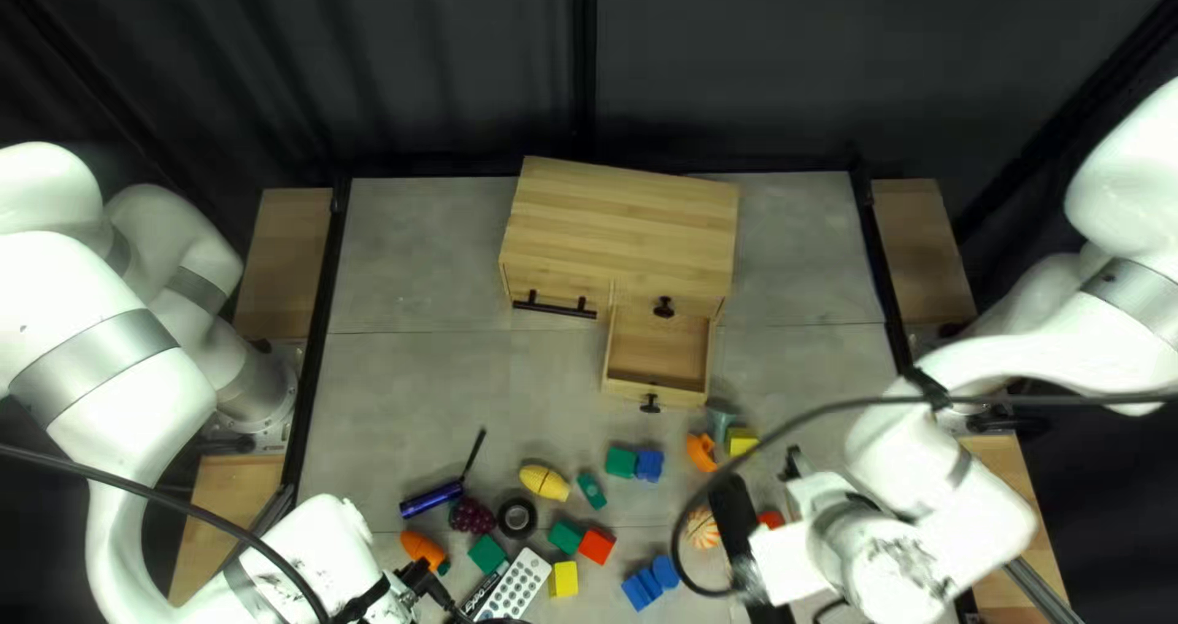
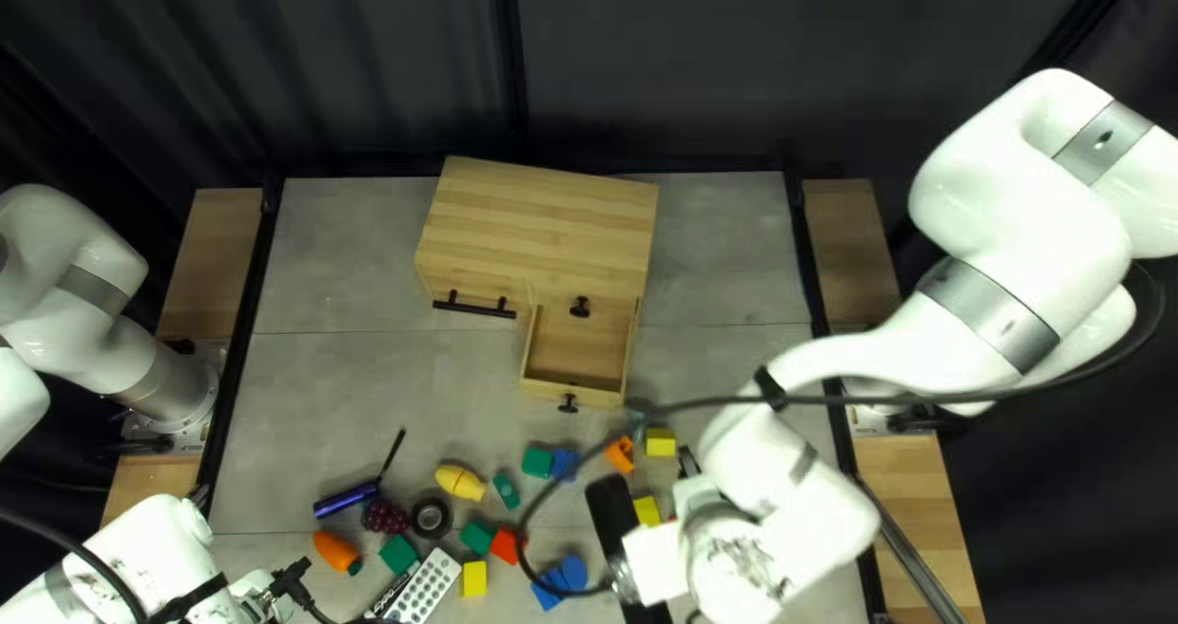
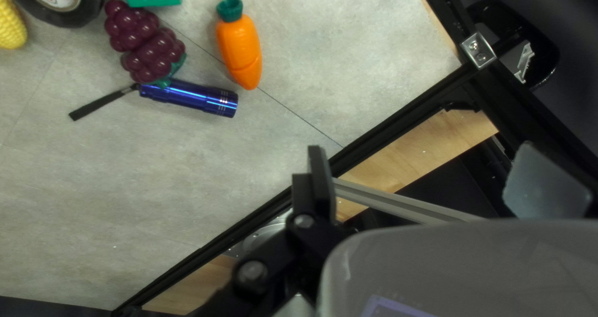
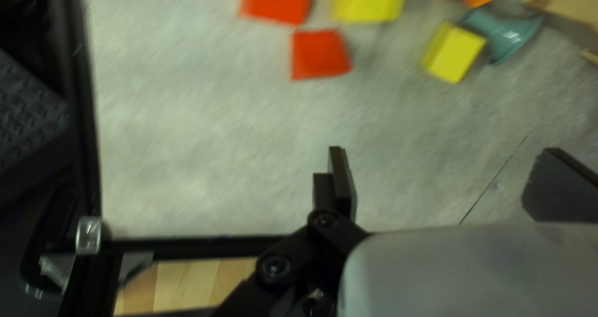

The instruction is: Open drawers and place objects into drawer and close

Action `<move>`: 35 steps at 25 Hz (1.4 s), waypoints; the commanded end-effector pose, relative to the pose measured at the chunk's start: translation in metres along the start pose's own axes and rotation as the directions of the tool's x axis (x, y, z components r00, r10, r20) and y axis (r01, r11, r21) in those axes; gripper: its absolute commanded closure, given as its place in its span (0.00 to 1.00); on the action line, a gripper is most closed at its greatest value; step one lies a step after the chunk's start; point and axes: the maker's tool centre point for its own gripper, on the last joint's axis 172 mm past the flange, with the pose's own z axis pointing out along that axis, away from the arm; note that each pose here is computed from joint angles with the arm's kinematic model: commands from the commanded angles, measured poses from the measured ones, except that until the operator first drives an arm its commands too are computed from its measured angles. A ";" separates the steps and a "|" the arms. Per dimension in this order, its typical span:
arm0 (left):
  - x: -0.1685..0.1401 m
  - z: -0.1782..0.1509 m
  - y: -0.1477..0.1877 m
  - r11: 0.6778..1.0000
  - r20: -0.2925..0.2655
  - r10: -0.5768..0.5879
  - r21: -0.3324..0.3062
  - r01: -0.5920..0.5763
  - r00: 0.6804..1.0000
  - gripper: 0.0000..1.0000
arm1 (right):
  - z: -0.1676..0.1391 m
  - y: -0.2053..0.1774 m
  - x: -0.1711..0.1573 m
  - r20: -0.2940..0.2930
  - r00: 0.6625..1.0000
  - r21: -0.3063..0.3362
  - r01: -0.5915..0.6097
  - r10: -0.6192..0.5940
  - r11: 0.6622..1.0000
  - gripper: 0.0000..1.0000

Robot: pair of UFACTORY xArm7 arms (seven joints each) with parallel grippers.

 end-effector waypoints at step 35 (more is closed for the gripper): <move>0.000 0.000 0.000 1.000 0.000 0.000 0.000 0.000 1.000 0.00 | 0.032 -0.090 -0.010 -0.020 0.998 0.023 0.067 -0.067 0.997 0.00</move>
